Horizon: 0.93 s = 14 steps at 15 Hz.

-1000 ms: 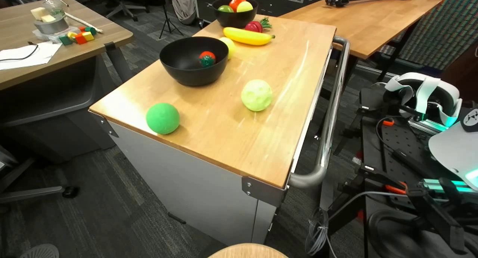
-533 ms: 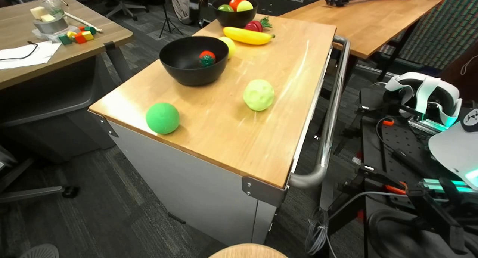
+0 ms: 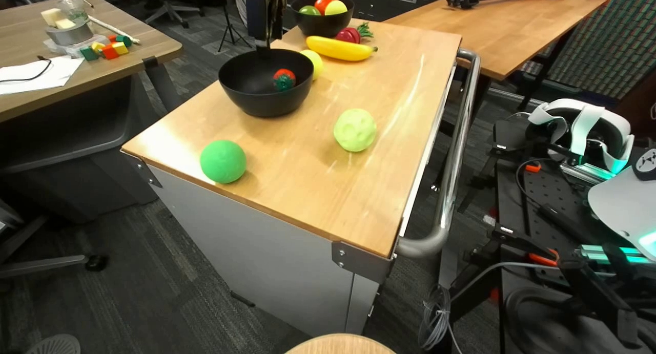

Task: Remove all the plastic vegetables and fruits from the two bowls

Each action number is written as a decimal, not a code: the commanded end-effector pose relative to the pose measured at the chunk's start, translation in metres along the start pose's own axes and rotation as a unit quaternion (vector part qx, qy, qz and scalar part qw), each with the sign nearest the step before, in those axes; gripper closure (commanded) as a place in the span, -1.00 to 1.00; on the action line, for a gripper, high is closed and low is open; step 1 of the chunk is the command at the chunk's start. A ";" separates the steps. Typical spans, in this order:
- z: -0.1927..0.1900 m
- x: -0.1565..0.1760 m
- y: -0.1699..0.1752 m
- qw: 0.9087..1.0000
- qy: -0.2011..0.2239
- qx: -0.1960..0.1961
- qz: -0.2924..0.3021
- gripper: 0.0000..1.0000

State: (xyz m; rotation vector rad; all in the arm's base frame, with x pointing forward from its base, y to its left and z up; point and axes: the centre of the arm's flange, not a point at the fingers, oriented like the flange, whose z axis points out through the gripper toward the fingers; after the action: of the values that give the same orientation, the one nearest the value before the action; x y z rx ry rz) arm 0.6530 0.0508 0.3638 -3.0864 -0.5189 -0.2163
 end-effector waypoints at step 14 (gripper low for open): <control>0.062 -0.017 -0.011 0.998 -0.047 -0.026 -0.026 -0.64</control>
State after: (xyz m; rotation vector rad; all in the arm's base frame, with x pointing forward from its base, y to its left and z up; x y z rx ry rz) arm 0.6439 0.0545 0.2995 -3.1263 -0.6198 -0.0550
